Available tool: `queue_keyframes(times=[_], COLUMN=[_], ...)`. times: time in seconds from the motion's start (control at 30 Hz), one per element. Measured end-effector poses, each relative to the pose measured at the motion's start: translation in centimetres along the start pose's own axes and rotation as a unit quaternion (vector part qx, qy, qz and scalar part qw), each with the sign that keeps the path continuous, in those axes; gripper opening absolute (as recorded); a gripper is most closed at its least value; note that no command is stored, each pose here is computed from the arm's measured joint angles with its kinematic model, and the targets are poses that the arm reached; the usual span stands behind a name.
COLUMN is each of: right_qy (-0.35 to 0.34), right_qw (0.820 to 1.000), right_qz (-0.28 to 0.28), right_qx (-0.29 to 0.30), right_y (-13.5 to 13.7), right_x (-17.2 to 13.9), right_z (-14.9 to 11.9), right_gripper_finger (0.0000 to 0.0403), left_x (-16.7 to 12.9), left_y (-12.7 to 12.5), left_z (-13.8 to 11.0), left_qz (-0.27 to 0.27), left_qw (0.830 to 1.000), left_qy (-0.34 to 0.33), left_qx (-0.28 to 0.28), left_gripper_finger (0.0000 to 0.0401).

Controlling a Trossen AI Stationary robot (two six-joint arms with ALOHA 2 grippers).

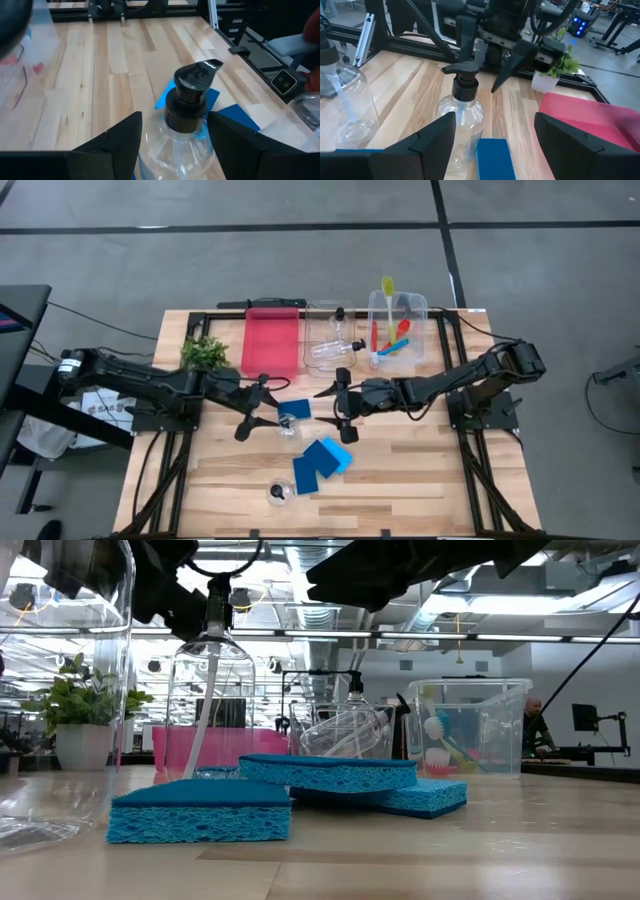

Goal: Pick & Place Kitchen Sink Supplies
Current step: Put the soap dispenser into the left transparent bin

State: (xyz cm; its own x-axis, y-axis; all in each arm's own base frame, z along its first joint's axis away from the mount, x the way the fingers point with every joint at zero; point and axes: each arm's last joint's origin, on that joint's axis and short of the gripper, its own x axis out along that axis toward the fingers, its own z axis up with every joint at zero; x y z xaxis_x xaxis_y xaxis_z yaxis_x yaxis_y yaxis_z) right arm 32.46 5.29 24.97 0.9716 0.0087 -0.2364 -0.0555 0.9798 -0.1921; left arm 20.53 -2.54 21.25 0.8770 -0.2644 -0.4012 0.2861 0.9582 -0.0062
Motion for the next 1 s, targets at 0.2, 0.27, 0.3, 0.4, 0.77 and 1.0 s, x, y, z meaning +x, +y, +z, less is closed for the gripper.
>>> queue_keyframes(times=[0.2, 0.27, 0.3, 0.4, 0.77, 1.0], right_qy=[0.000, 0.000, 0.000, 0.004, 0.007, 0.003], right_qw=[1.000, 1.000, 1.000, 1.000, 1.000, 1.000], right_qz=[0.000, 0.000, 0.000, 0.001, 0.000, 0.000], right_qx=[0.000, 0.000, 0.000, -0.001, 0.000, 0.000], right_y=[0.0, 0.0, 0.0, 0.0, 0.0, 0.0], right_x=[0.0, 0.0, 0.0, 0.0, 0.0, 0.0], right_z=[0.0, 0.0, 0.0, -0.1, -0.1, -0.1], right_gripper_finger=[0.0265, 0.0265, 0.0265, 0.0265, 0.0265, 0.0265], left_x=[0.4, 0.4, 0.4, 0.4, 0.4, 1.3], left_y=[0.3, 0.3, 0.3, 0.2, 0.2, 0.3], left_z=[0.4, 0.4, 0.4, 0.5, 0.5, 0.3], left_qz=[-0.004, -0.011, -0.013, -0.021, -0.024, -0.023], left_qw=[0.999, 0.999, 0.999, 0.999, 0.999, 0.999], left_qy=[-0.025, -0.028, -0.028, -0.030, -0.030, -0.033], left_qx=[0.025, 0.025, 0.025, 0.025, 0.018, 0.030], left_gripper_finger=[0.0227, 0.0227, 0.0227, 0.0228, 0.0227, 0.0228])
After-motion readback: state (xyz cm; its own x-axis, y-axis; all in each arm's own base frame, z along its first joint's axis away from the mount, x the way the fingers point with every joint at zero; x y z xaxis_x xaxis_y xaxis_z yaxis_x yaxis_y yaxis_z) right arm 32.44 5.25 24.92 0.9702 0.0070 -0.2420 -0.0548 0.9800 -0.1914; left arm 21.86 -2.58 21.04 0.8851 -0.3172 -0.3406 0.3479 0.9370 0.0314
